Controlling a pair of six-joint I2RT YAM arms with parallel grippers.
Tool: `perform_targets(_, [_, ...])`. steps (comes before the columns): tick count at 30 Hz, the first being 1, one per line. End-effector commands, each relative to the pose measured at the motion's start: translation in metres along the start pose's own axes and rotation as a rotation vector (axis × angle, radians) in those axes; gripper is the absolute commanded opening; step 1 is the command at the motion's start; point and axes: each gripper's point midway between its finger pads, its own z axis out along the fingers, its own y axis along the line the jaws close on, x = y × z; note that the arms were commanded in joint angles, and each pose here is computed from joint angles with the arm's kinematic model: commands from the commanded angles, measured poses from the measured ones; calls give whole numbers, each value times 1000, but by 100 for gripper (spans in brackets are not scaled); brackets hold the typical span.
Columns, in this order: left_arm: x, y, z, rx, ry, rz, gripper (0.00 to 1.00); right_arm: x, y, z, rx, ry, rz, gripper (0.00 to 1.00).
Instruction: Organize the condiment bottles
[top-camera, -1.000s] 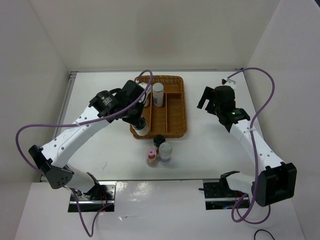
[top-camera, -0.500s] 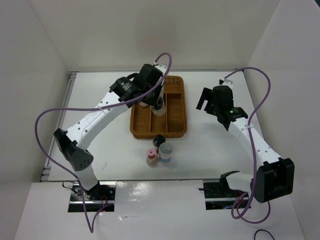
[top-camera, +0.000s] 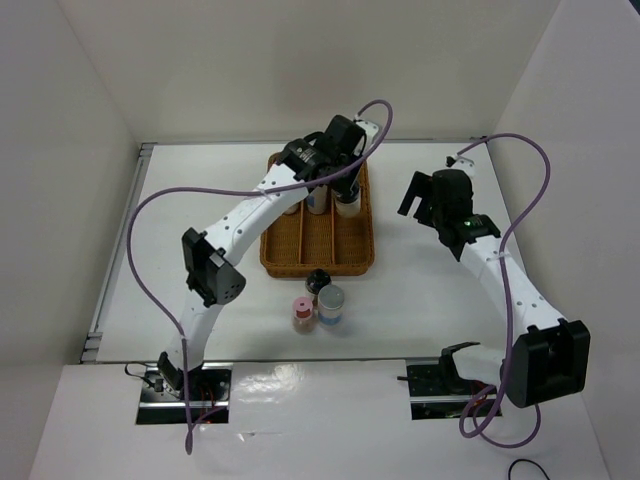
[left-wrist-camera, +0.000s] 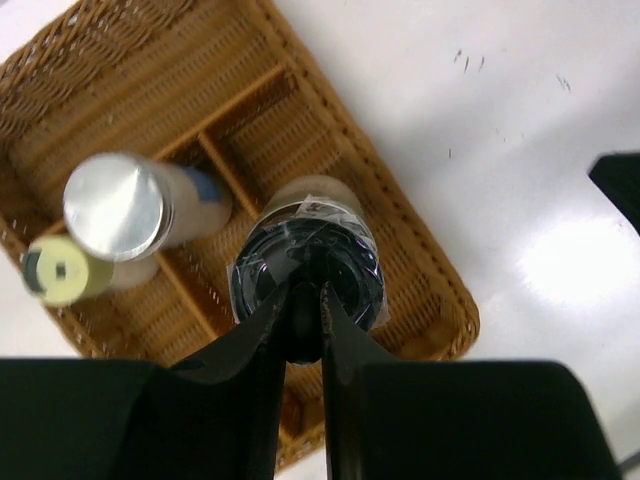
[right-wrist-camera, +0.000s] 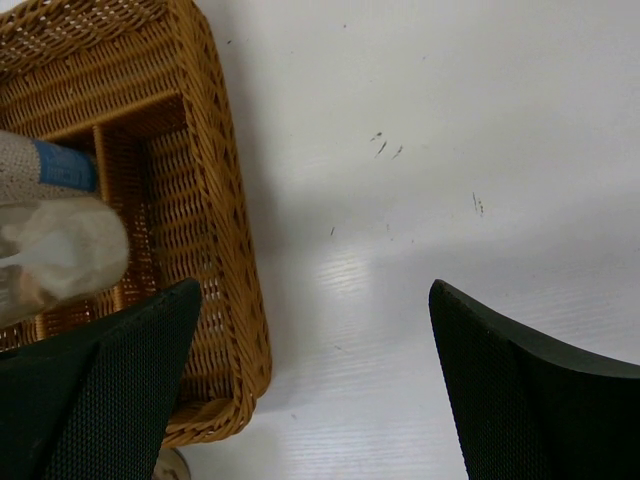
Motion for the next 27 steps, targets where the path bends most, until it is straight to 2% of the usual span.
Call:
perform_targets(1, [-31, 5, 7, 18, -80, 27, 18, -45, 3, -13, -17, -135, 39, 98])
perform_targets(3, [-53, 8, 1, 22, -139, 22, 18, -47, -1, -12, -8, -138, 34, 98])
perform_targets(4, [-44, 5, 18, 32, -106, 27, 18, -47, -2, -12, -10, -136, 38, 98])
perform_targets(8, [-52, 22, 23, -13, -129, 20, 18, -50, -3, -12, -17, -142, 44, 98])
perform_targets(9, [-52, 37, 24, -33, -128, 4, 18, -52, -6, -11, -8, -145, 50, 98])
perform_targets(13, [-44, 48, 32, 15, -96, -17, 18, -52, -7, -11, -17, -139, 54, 98])
perform_targets(27, [-38, 30, 56, 112, -88, -21, 20, -40, -10, -8, -7, -92, 45, 98])
